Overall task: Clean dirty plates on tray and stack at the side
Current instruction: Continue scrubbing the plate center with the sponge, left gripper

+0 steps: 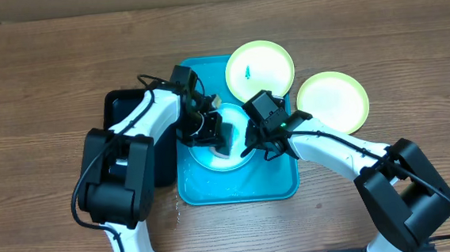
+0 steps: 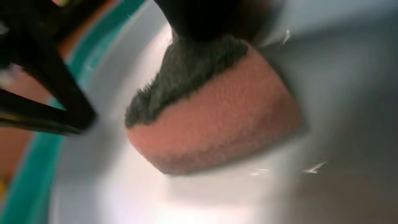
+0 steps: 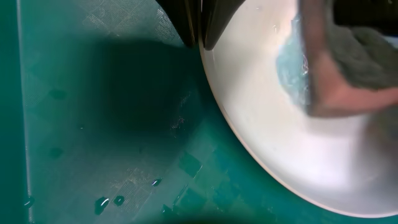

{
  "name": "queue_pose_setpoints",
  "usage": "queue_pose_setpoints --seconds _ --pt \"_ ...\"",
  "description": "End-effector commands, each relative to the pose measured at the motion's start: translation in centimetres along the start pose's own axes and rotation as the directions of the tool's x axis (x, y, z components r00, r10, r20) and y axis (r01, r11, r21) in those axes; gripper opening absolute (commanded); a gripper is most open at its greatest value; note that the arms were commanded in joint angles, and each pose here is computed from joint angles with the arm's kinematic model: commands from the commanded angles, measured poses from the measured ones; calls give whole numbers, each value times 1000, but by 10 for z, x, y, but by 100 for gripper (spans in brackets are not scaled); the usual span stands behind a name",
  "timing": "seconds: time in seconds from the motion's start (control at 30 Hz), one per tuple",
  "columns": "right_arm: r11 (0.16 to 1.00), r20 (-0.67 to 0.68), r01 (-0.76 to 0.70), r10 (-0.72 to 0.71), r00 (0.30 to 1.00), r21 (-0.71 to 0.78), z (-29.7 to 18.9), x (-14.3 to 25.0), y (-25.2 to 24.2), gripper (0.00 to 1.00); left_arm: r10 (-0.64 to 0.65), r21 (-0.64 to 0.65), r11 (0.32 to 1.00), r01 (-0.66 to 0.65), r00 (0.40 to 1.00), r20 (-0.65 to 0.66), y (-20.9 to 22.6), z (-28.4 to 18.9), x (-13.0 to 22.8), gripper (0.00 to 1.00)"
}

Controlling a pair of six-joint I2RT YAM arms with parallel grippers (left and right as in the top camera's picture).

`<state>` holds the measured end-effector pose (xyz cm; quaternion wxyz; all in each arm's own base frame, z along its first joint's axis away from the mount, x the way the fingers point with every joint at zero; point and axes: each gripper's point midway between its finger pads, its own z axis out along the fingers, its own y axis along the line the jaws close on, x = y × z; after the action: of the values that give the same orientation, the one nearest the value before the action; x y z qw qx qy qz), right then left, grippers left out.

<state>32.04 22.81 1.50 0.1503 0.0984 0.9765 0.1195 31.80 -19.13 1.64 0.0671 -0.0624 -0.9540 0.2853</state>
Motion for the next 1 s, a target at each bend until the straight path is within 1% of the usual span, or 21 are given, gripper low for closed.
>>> queue_pose_setpoints --seconds 0.0,0.07,0.17,0.23,0.33,0.4,0.47,0.6,0.67,0.73,0.9,0.97 --pt "1000 -17 6 -6 1000 -15 4 4 4 4 44 190 981 -38 999 -27 -35 -4 -1 4" --pt "1000 -18 6 -6 1000 -15 4 4 4 4 47 189 981 -44 999 -14 -41 -16 -9 4" --pt "1000 -19 6 -6 1000 -12 4 4 4 4 86 184 979 -87 996 15 -54 -39 -21 4" --pt "1000 -19 6 -6 1000 -13 4 4 4 4 98 153 983 -103 995 36 -60 -53 -26 4" --pt "1000 -19 5 -5 1000 -13 4 4 4 4 120 61 990 -125 990 76 -59 -70 -35 4" --pt "1000 -19 5 -5 1000 -13 4 4 4 4 103 -42 994 -99 990 93 -48 -75 -40 4" --pt "1000 -19 5 -5 1000 -13 4 4 4 4 75 -141 988 -60 992 102 -32 -76 -41 4" --pt "1000 -19 5 -5 1000 -13 4 4 4 4 24 -347 938 15 994 108 3 -73 -38 4" --pt "1000 -19 5 -5 1000 -13 4 4 4 4 10 -398 917 38 993 117 14 -71 -38 4" --pt "1000 -20 5 -5 1000 -13 4 5 4 4 8 -422 906 43 993 119 21 -64 -36 4" --pt "1000 -20 5 -5 1000 -13 4 5 4 4 0 -424 905 39 996 92 37 -36 -23 4" --pt "1000 -20 5 -5 1000 -14 4 4 4 4 -17 -423 904 57 995 96 45 -27 -19 5"
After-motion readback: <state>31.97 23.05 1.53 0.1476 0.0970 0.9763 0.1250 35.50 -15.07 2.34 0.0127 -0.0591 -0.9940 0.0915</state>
